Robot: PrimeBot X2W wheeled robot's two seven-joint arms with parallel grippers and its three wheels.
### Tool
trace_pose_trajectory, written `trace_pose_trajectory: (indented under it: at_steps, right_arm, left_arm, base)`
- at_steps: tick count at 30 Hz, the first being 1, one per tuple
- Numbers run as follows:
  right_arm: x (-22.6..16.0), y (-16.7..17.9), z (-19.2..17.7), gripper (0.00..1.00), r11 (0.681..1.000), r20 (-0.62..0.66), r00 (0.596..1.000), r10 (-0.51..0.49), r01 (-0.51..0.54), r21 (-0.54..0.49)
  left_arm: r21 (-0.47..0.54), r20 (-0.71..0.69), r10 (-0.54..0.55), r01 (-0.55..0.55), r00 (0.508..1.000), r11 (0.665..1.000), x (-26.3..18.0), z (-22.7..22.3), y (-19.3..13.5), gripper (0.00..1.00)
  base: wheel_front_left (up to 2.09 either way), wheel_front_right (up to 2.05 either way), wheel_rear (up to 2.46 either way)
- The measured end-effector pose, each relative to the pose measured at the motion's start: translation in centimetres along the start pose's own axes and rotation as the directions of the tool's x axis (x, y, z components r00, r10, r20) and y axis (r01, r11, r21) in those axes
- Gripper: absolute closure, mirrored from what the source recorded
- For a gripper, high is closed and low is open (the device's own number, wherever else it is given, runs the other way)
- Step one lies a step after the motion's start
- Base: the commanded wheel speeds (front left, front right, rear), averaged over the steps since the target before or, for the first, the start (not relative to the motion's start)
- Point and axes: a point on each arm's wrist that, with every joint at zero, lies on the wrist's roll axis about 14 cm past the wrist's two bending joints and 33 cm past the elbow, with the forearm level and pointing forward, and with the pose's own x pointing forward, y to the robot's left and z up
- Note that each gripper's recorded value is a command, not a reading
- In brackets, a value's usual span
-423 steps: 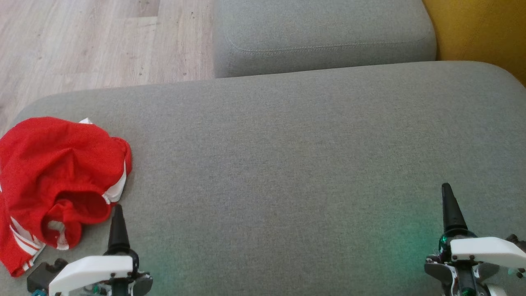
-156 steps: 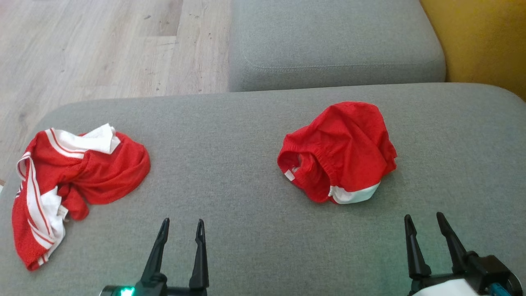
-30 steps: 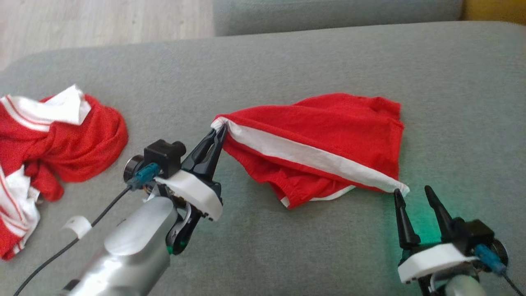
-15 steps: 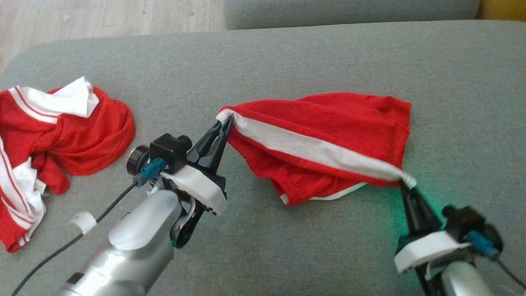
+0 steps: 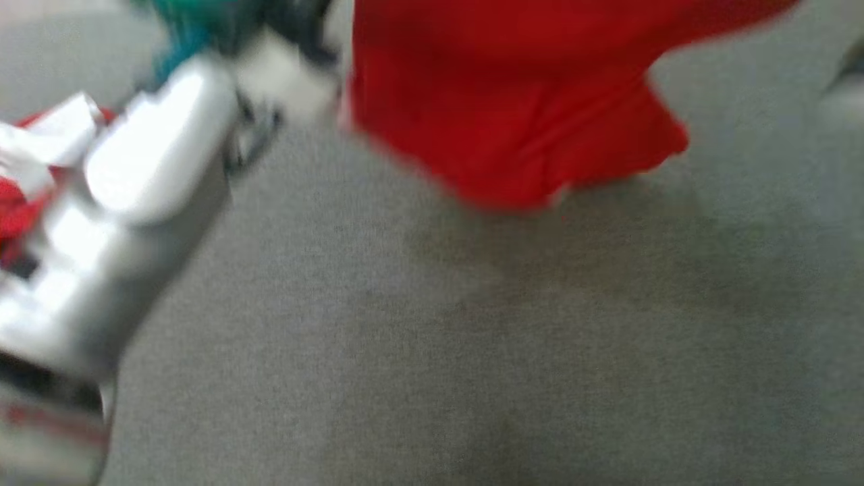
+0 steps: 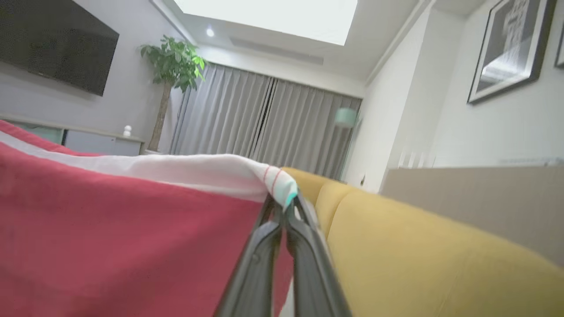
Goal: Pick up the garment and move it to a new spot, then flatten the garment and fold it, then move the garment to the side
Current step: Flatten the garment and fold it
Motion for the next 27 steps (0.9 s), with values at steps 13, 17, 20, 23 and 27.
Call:
trace_pose_trajectory:
  at_steps: [13, 17, 20, 23, 27]
  right_arm:
    - [6.7, -2.4, 1.1, 1.00, 0.996, 0.146, 0.989, 0.031, -0.019, -0.084]
    - [4.6, -1.3, -0.3, 1.00, 0.996, 0.098, 0.993, 0.060, -0.053, -0.074]
    - [1.5, -0.3, -2.8, 1.00, 0.997, 0.014, 0.997, 0.072, -0.072, -0.026]
    - [-2.3, 0.7, -4.3, 1.00, 0.997, -0.062, 0.995, 0.080, -0.079, 0.017]
    - [-8.2, 2.2, -5.8, 1.00, 0.994, -0.179, 0.980, 0.093, -0.080, 0.074]
  left_arm:
    - [0.131, 0.201, 0.016, -0.044, 0.979, 0.990, 5.3, 2.8, 3.0, 1.00]
    - [0.086, 0.151, 0.022, -0.036, 0.988, 0.996, 3.1, 0.3, 1.4, 1.00]
    - [0.013, 0.078, 0.013, -0.014, 0.997, 1.000, 0.2, -2.8, -1.1, 1.00]
    - [-0.073, 0.012, -0.003, 0.004, 1.000, 0.997, -3.3, -5.1, -4.4, 1.00]
    - [-0.172, -0.096, -0.050, 0.033, 0.994, 0.985, -8.6, -7.5, -9.7, 1.00]
  base:
    - [0.00, 0.00, 0.00]
    - [0.00, 0.00, 0.00]
    - [0.00, 0.00, 0.00]
    - [0.00, 0.00, 0.00]
    - [0.00, 0.00, 0.00]
